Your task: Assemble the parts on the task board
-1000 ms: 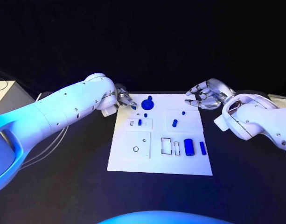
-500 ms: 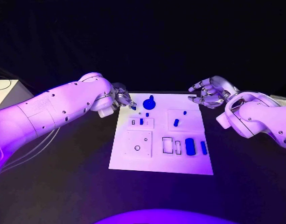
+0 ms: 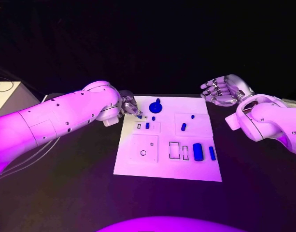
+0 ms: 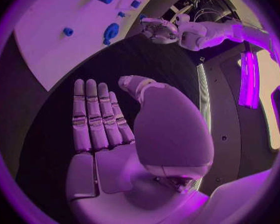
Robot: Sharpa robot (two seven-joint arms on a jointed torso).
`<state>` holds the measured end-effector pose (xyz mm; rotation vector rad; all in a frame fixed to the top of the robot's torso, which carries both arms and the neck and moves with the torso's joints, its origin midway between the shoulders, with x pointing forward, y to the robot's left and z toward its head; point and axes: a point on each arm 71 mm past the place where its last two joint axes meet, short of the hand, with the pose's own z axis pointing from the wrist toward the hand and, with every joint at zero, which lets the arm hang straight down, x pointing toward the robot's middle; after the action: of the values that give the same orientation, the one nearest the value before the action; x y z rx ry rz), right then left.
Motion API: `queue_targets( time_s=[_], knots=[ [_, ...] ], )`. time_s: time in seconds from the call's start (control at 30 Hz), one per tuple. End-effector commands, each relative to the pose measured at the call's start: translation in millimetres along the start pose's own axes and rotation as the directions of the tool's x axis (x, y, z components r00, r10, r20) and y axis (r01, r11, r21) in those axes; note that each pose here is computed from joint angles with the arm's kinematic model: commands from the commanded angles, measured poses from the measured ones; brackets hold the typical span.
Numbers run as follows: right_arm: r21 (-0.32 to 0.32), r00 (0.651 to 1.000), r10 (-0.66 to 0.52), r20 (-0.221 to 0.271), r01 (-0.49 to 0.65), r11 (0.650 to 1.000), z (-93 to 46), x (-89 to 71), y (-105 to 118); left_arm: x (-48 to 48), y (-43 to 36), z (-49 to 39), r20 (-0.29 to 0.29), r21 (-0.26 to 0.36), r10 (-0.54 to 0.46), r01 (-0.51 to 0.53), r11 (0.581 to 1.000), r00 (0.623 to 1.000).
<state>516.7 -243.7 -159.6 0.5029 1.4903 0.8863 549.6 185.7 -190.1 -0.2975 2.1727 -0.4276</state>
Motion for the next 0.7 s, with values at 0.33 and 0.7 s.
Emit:
queue_targets(
  time_s=[0.33, 0.7],
  knots=[
    [-0.049, 0.991, 0.109, 0.083, -0.105, 0.993, 1.0, -9.7, 0.0, 16.5, -1.5, 1.4, -0.02, 0.001, 0.067, -0.067, 0.998, 0.998],
    [-0.055, 0.987, 0.122, 0.105, -0.117, 0.992, 1.2, -14.3, -1.6, 23.7, -0.1, 2.0, -0.025, 0.0, 0.093, -0.094, 0.996, 0.995]
  ],
)
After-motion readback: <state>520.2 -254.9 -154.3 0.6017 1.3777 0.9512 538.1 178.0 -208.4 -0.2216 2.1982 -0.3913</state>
